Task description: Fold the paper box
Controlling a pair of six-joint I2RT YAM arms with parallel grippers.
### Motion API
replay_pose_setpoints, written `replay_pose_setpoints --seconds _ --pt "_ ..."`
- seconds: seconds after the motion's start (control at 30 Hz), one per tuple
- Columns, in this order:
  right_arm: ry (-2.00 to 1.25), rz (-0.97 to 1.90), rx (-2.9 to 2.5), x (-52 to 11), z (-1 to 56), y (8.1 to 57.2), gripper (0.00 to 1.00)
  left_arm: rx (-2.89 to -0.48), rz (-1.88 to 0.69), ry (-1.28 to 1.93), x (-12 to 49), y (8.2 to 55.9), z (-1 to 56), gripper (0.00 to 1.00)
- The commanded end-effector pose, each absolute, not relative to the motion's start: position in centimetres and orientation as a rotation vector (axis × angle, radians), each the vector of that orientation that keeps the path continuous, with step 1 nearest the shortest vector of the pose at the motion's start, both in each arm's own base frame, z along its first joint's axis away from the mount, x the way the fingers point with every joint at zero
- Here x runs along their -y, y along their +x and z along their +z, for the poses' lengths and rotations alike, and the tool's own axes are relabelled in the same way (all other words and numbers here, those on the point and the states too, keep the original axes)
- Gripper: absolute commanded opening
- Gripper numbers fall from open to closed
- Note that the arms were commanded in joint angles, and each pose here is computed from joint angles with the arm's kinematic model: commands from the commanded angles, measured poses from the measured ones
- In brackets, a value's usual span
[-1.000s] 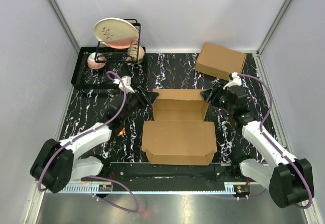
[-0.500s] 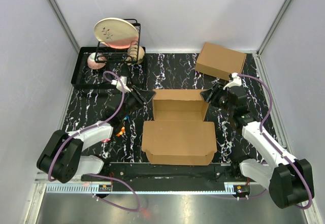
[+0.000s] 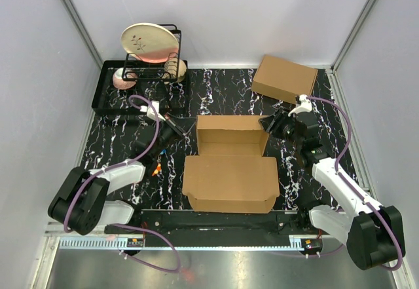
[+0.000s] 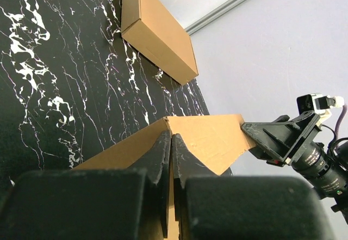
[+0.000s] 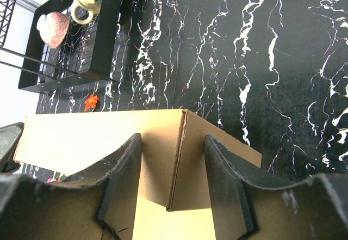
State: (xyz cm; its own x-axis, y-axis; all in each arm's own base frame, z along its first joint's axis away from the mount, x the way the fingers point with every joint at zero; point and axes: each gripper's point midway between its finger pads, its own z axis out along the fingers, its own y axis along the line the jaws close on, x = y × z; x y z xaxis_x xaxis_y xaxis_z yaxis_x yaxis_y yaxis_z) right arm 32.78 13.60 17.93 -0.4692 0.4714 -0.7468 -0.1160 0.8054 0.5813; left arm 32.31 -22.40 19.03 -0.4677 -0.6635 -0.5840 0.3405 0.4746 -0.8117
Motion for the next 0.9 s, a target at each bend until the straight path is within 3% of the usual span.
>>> replay_pose_setpoints --seconds 0.0,0.07,0.13,0.2,0.33,0.73,0.87 --pt "0.271 0.602 -2.113 -12.4 13.1 30.9 0.53 -1.776 -1.186 -0.277 22.5 31.4 16.2 0.00" --pt "0.269 0.602 -2.105 -12.4 13.7 31.1 0.53 -1.774 -1.175 -0.265 22.5 31.4 16.8 0.01" --pt "0.266 0.606 -2.097 -12.5 14.3 31.2 0.57 -1.755 -1.167 -0.247 22.5 31.7 17.9 0.16" --pt "0.269 0.606 -2.091 -12.4 14.8 31.2 0.70 -1.747 -1.159 -0.238 22.5 31.9 19.0 0.40" --pt "0.280 0.598 -2.053 -12.3 17.1 31.8 0.84 -1.729 -1.132 -0.221 22.3 32.1 20.7 0.56" --pt "0.280 0.540 -1.894 -10.7 26.1 32.1 0.97 -1.607 -1.044 -0.176 20.2 31.5 27.8 0.65" --pt "0.164 0.515 -1.868 -11.5 28.8 31.3 0.91 -1.586 -0.929 -0.231 17.6 30.8 29.7 0.65"
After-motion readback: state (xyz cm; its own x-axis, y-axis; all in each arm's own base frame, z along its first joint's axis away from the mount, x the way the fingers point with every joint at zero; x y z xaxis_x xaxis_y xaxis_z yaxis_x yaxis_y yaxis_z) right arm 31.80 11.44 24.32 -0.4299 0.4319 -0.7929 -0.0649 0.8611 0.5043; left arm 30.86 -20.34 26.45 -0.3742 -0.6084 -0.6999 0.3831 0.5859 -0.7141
